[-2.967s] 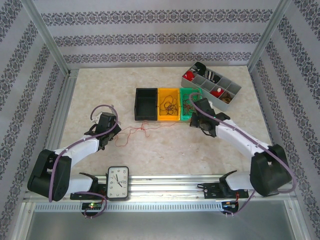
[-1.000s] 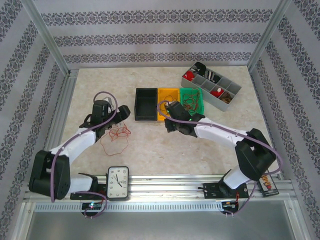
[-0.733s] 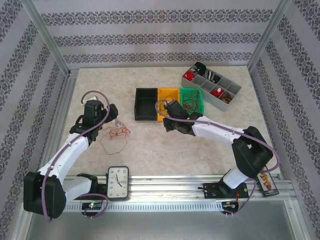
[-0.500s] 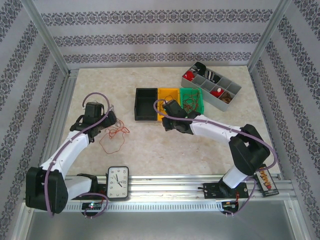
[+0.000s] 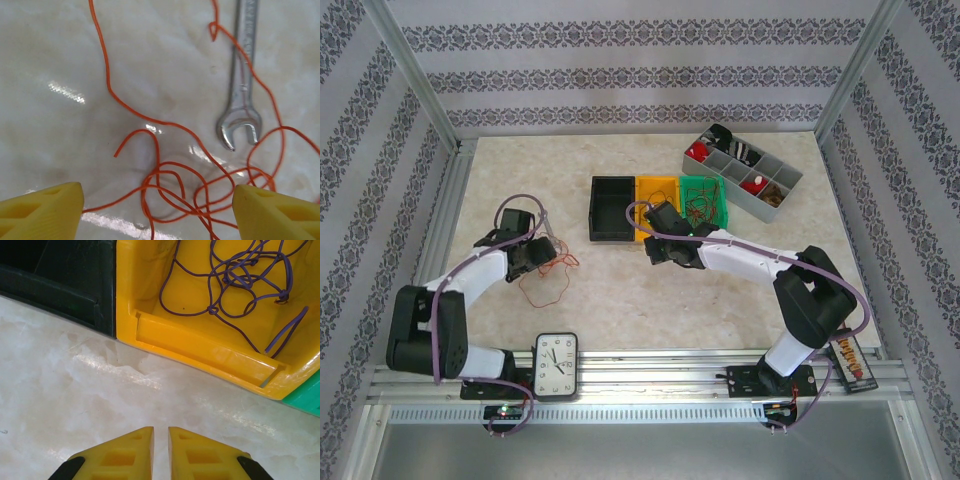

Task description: Untangle the cables

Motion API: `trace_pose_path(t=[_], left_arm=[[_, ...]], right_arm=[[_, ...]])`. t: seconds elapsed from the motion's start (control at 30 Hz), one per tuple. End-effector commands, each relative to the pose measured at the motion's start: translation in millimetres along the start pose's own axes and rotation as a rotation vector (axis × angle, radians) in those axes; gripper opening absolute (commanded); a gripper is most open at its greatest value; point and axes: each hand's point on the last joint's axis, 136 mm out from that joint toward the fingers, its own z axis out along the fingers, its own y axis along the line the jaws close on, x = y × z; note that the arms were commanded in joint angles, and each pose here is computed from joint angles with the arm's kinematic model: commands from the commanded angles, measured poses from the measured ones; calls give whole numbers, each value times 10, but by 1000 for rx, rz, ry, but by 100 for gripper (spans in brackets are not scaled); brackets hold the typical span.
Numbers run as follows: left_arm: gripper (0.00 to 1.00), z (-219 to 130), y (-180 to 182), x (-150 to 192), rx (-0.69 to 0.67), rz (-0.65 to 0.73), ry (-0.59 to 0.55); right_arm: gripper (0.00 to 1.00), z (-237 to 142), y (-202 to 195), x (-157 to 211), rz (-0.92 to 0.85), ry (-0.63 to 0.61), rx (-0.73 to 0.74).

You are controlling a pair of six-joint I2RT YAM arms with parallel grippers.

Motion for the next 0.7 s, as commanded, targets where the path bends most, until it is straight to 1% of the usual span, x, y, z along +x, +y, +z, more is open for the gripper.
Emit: trace_pose_path(t=[0.0, 0.17, 0.37, 0.5, 0.6, 0.63, 0.67], left_arm=[[75, 11, -43, -198, 11, -87, -35], [70, 177, -36, -270, 1, -140, -27], [64, 343, 113, -172, -111, -142, 52], [58, 419, 235, -82, -178, -143, 87], [53, 499, 257, -57, -210, -131, 123], [49, 530, 249, -53, -210, -131, 132], [43, 556, 242, -54, -216, -131, 144]], right_arm=[[18, -25, 35, -29, -14, 1, -1], [18, -13, 48, -27, -17, 5, -4], [18, -13, 6, -29, -12, -1, 15], [17, -2, -29, -18, -1, -8, 26], [17, 3, -50, -14, 5, -9, 29], [17, 4, -64, -18, 10, -8, 30], [17, 2, -69, -30, 14, -10, 29]])
